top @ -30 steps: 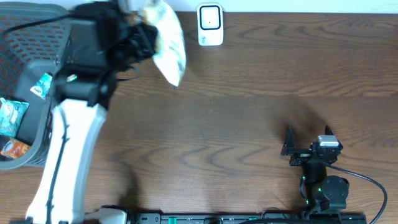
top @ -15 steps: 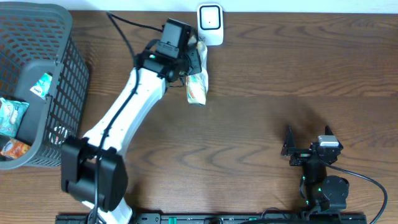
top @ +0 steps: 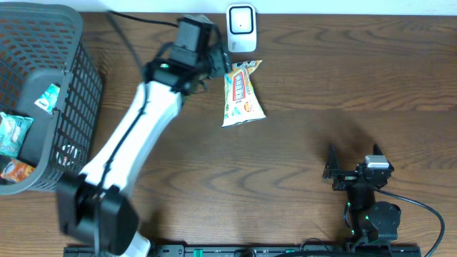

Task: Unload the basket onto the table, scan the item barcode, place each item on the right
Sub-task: 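Carry the yellow-orange bag out and set it down before the scanner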

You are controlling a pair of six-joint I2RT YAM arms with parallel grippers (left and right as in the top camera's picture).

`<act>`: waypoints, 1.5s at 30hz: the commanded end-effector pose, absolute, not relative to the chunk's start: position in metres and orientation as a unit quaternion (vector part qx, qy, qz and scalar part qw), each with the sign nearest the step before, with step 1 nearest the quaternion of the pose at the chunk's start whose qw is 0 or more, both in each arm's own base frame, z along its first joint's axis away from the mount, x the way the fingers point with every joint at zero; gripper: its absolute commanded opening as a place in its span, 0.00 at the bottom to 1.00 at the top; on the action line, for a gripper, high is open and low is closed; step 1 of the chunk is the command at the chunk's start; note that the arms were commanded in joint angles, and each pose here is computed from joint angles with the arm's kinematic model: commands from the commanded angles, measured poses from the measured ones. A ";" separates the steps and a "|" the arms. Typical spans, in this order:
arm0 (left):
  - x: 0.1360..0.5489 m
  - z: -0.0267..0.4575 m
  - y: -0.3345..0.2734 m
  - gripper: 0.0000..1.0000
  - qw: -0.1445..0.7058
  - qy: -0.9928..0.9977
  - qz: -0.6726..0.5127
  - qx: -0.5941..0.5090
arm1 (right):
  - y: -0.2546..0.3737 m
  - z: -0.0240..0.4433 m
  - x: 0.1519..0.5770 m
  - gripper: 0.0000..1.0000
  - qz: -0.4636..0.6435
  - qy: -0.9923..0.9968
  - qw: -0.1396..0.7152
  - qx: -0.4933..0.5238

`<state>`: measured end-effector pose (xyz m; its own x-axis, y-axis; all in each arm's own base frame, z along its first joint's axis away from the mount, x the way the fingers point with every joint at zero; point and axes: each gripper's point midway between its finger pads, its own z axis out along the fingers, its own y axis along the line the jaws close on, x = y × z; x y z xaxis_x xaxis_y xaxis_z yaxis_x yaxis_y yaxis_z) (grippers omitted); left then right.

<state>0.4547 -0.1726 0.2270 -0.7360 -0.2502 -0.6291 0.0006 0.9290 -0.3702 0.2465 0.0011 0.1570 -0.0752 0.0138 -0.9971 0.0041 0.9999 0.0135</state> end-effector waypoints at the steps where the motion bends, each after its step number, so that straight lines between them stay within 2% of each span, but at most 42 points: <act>1: 0.451 0.281 -0.142 0.46 0.416 0.890 -0.172 -0.074 | 0.002 0.157 0.246 0.99 0.010 0.733 0.680 0.009; 2: 0.449 0.283 -0.141 0.41 0.416 0.890 -0.172 -0.075 | 0.002 0.157 0.246 0.99 0.010 0.733 0.680 0.009; 3: 0.448 0.282 -0.141 0.40 0.414 0.891 -0.172 -0.075 | 0.002 0.157 0.246 0.99 0.010 0.733 0.680 0.009; 6: 0.443 0.271 -0.154 0.41 0.392 0.899 -0.185 -0.060 | 0.002 0.157 0.246 0.99 0.010 0.733 0.680 0.009; 8: 0.443 0.263 -0.162 0.46 0.381 0.904 -0.187 -0.052 | 0.002 0.157 0.246 0.99 0.010 0.733 0.680 0.009; 10: 0.445 0.243 -0.179 0.46 0.362 0.913 -0.186 -0.039 | 0.002 0.157 0.246 0.99 0.010 0.733 0.680 0.009; 17: 0.459 0.171 -0.216 0.36 0.311 0.934 -0.175 -0.014 | 0.002 0.157 0.246 0.99 0.010 0.733 0.680 0.009; 27: 0.447 0.032 -0.250 0.36 0.194 0.972 -0.134 -0.003 | 0.002 0.157 0.246 0.99 0.010 0.733 0.680 0.009; 30: 0.441 0.016 -0.255 0.36 0.180 0.975 -0.127 0.005 | 0.002 0.157 0.246 0.99 0.010 0.733 0.680 0.009; 33: 0.447 0.034 -0.255 0.36 0.202 0.971 -0.128 0.019 | 0.002 0.157 0.246 0.99 0.010 0.733 0.680 0.009; 36: 0.454 0.081 -0.248 0.37 0.239 0.960 -0.143 0.017 | 0.002 0.157 0.246 0.99 0.010 0.733 0.680 0.009; 38: 0.454 0.120 -0.241 0.49 0.268 0.951 -0.156 0.012 | 0.002 0.157 0.246 0.99 0.010 0.733 0.680 0.009; 43: 0.440 0.224 -0.208 0.52 0.348 0.921 -0.173 0.018 | 0.002 0.157 0.246 0.99 0.010 0.733 0.680 0.009; 45: 0.425 0.270 -0.179 0.64 0.384 0.908 -0.167 0.020 | 0.002 0.157 0.246 0.99 0.010 0.733 0.680 0.009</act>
